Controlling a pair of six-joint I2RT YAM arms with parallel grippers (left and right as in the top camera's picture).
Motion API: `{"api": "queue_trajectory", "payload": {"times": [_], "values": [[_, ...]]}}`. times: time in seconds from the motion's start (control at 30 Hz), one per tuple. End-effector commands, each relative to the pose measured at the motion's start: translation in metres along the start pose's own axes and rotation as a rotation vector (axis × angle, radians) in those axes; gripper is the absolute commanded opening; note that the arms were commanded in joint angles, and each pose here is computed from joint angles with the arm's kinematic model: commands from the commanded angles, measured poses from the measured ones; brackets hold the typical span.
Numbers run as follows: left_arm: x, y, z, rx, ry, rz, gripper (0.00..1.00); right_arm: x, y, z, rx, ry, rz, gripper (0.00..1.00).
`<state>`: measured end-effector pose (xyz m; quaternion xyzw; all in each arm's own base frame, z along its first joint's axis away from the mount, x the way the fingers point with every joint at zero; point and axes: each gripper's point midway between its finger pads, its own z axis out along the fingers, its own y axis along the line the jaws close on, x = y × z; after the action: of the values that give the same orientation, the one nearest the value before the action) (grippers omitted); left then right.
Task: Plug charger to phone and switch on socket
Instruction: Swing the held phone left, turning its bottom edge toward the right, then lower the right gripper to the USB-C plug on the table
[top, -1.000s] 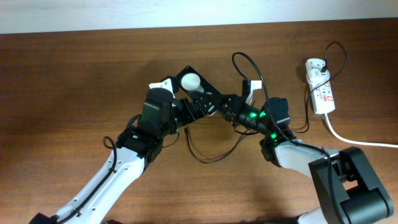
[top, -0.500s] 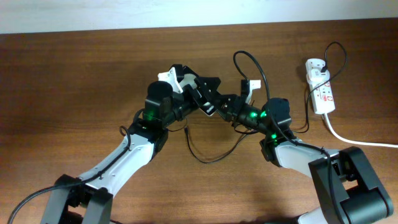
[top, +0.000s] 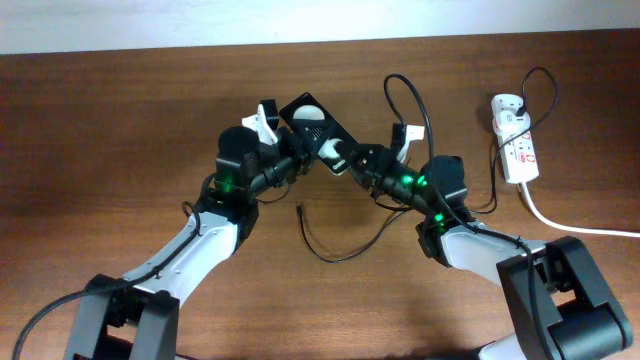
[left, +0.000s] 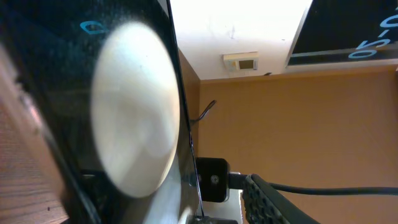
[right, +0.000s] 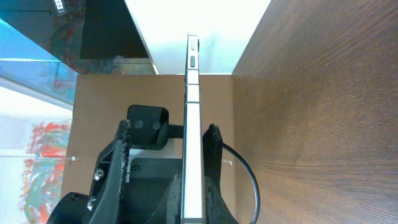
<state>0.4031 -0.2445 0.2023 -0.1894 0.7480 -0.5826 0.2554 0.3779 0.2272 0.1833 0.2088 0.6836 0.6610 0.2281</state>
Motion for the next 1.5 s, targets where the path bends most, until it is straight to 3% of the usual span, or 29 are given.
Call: {"api": "queue_trajectory", "payload": {"times": [0.0, 0.2, 0.6, 0.67, 0.7, 0.73, 0.77, 0.83, 1.0, 1.13, 1.3, 1.47], "values": [[-0.003, -0.016, -0.002, 0.046, 0.001, 0.023, 0.41, 0.002, -0.006, 0.000, 0.019, 0.010, 0.024, 0.04], [-0.003, -0.016, -0.002, 0.045, -0.003, 0.018, 0.22, 0.010, -0.005, 0.000, 0.019, 0.055, 0.085, 0.04], [-0.004, -0.014, -0.002, 0.041, -0.006, -0.010, 0.00, 0.021, -0.004, -0.001, 0.021, 0.121, 0.155, 0.04], [-0.004, -0.012, -0.002, 0.031, -0.006, -0.019, 0.00, 0.025, 0.000, -0.002, 0.003, 0.148, 0.105, 0.59], [-0.004, -0.006, -0.002, 0.009, -0.007, -0.042, 0.00, 0.025, 0.009, -0.003, -0.035, 0.154, 0.021, 0.70], [-0.005, 0.008, -0.004, -0.043, -0.004, -0.085, 0.00, 0.024, 0.025, -0.007, -0.098, 0.160, -0.073, 0.90], [-0.006, 0.021, -0.008, -0.090, 0.002, -0.120, 0.00, 0.019, 0.034, -0.013, -0.138, 0.161, -0.146, 0.99], [-0.011, 0.036, -0.016, -0.135, 0.014, -0.166, 0.00, 0.008, 0.033, -0.025, -0.133, 0.170, -0.200, 0.99], [-0.007, 0.013, -0.033, -0.011, 0.178, -0.218, 0.00, -0.011, -0.037, -0.056, 0.088, 0.223, -0.168, 0.99], [0.015, 0.020, -0.034, -0.032, 0.320, -0.438, 0.00, -0.002, -0.089, -0.070, 0.270, 0.243, -0.135, 0.99], [0.033, 0.063, -0.025, -0.123, 0.428, -0.666, 0.00, 0.013, -0.126, -0.093, 0.461, 0.266, -0.123, 0.99], [0.045, 0.059, -0.030, -0.106, 0.523, -0.673, 0.00, 0.024, -0.147, -0.110, 0.575, 0.283, -0.071, 0.99]]}}
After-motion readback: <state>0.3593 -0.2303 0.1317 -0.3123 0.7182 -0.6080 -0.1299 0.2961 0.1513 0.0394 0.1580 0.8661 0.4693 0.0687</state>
